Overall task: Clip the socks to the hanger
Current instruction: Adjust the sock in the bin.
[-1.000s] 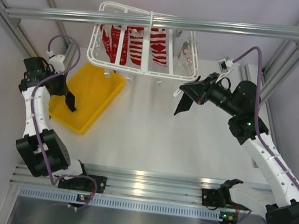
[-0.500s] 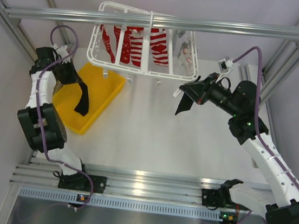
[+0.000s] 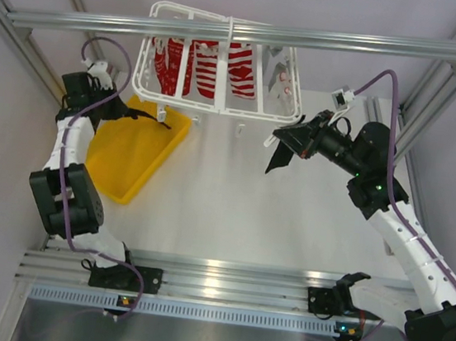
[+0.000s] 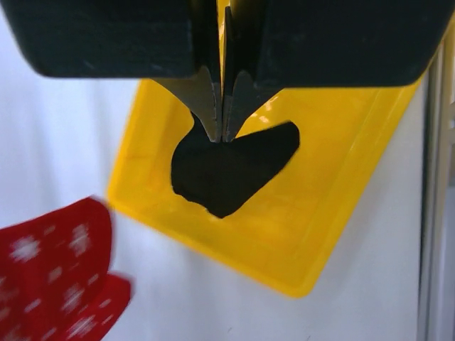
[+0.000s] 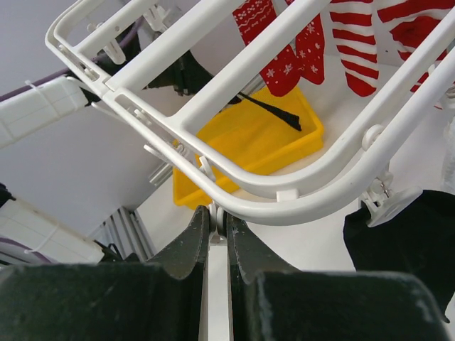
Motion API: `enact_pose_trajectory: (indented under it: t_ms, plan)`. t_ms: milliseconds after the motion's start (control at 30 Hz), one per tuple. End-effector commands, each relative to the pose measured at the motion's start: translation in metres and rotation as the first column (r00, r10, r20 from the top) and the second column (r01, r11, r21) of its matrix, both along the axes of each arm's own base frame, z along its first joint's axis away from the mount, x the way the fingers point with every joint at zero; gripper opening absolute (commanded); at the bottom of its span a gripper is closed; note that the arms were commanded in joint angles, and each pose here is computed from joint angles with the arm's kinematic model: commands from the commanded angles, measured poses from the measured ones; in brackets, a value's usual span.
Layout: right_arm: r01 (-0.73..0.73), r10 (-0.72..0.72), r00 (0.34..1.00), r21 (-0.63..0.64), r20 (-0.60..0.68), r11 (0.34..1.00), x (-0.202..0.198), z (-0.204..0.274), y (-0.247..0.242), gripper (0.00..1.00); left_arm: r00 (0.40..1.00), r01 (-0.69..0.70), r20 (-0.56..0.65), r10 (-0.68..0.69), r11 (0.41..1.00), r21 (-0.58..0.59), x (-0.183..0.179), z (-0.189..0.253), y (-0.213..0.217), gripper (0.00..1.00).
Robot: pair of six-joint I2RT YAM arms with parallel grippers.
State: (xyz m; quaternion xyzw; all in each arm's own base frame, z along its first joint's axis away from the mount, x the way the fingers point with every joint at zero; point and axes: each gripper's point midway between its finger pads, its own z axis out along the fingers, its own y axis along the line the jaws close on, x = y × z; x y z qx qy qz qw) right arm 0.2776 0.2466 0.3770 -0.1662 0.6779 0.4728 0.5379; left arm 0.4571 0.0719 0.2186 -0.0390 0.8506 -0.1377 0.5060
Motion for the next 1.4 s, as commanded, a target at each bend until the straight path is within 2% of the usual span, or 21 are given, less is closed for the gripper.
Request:
enact_pose_trajectory:
  t_ms: [0, 33, 133, 333, 500, 667, 767, 800, 833, 867, 900, 933, 967, 1000, 1067, 1233, 1267, 1367]
  plan:
    - [-0.003, 0.002, 0.999, 0.027, 0.034, 1.000, 0.003, 0.016, -0.001, 0.00, 0.977, 0.061, -0.213, -0.017, 0.977, 0.202, -0.018, -0.090, 0.030, 0.00]
    - [-0.003, 0.002, 0.999, 0.029, 0.036, 1.000, 0.002, 0.017, -0.001, 0.00, 0.955, 0.087, -0.294, -0.023, 0.975, 0.205, -0.026, -0.113, 0.032, 0.00]
    - [0.007, -0.007, 0.999, 0.020, 0.040, 1.000, 0.001, 0.018, -0.003, 0.00, 0.920, 0.132, -0.390, -0.028, 0.961, 0.242, -0.044, -0.133, 0.043, 0.00]
    - [0.010, -0.011, 0.999, 0.022, 0.043, 1.000, 0.001, 0.020, -0.004, 0.00, 0.890, 0.198, -0.455, -0.027, 0.923, 0.331, -0.072, -0.134, 0.055, 0.00]
    - [0.011, -0.012, 0.999, 0.022, 0.043, 1.000, 0.000, 0.021, -0.005, 0.00, 0.830, 0.276, -0.556, -0.033, 0.891, 0.360, -0.103, -0.142, 0.062, 0.00]
    - [0.012, -0.013, 0.999, 0.011, 0.047, 1.000, -0.001, 0.021, -0.006, 0.00, 0.775, 0.329, -0.631, 0.022, 0.840, 0.432, -0.130, -0.153, 0.087, 0.00]
    - [0.011, -0.011, 0.999, 0.008, 0.046, 1.000, 0.000, 0.020, -0.005, 0.00, 0.748, 0.350, -0.663, 0.021, 0.837, 0.421, -0.141, -0.154, 0.096, 0.00]
    - [0.011, -0.011, 0.999, 0.007, 0.047, 1.000, 0.000, 0.020, -0.005, 0.00, 0.740, 0.361, -0.673, 0.010, 0.839, 0.408, -0.142, -0.155, 0.097, 0.01]
    - [0.008, -0.008, 0.999, 0.007, 0.044, 1.000, 0.000, 0.019, -0.004, 0.00, 0.733, 0.363, -0.680, 0.000, 0.845, 0.392, -0.143, -0.150, 0.097, 0.12]
    - [0.005, -0.005, 0.999, 0.008, 0.046, 1.000, 0.000, 0.019, -0.003, 0.00, 0.740, 0.342, -0.673, 0.001, 0.860, 0.378, -0.141, -0.146, 0.097, 0.19]
    - [0.001, -0.002, 0.999, 0.009, 0.046, 1.000, 0.000, 0.019, -0.003, 0.00, 0.753, 0.349, -0.655, -0.057, 0.879, 0.325, -0.137, -0.144, 0.087, 0.27]
    - [0.001, -0.002, 0.999, 0.013, 0.048, 1.000, 0.001, 0.019, -0.003, 0.00, 0.758, 0.362, -0.642, -0.112, 0.891, 0.273, -0.136, -0.138, 0.077, 0.31]
    - [-0.002, 0.001, 0.999, 0.014, 0.045, 1.000, 0.001, 0.019, -0.002, 0.00, 0.788, 0.359, -0.600, -0.138, 0.895, 0.265, -0.125, -0.125, 0.073, 0.42]
    - [-0.002, 0.001, 0.999, 0.013, 0.042, 1.000, 0.002, 0.018, -0.002, 0.00, 0.822, 0.372, -0.530, -0.207, 0.901, 0.225, -0.115, -0.113, 0.057, 0.49]
    - [-0.004, 0.003, 0.999, 0.014, 0.048, 1.000, 0.002, 0.020, -0.001, 0.00, 0.862, 0.372, -0.443, -0.247, 0.902, 0.221, -0.098, -0.098, 0.046, 0.56]
    - [-0.006, 0.006, 0.999, 0.011, 0.041, 1.000, 0.005, 0.019, 0.000, 0.00, 0.889, 0.419, -0.284, -0.360, 0.888, 0.187, -0.068, -0.086, 0.014, 0.61]
    - [-0.005, 0.005, 0.999, 0.010, 0.038, 1.000, 0.006, 0.017, 0.000, 0.00, 0.889, 0.434, -0.261, -0.377, 0.875, 0.216, -0.059, -0.086, 0.009, 0.61]
    - [-0.006, 0.006, 0.999, 0.008, 0.035, 1.000, 0.007, 0.017, 0.001, 0.00, 0.871, 0.470, -0.276, -0.407, 0.853, 0.225, -0.046, -0.102, -0.004, 0.61]
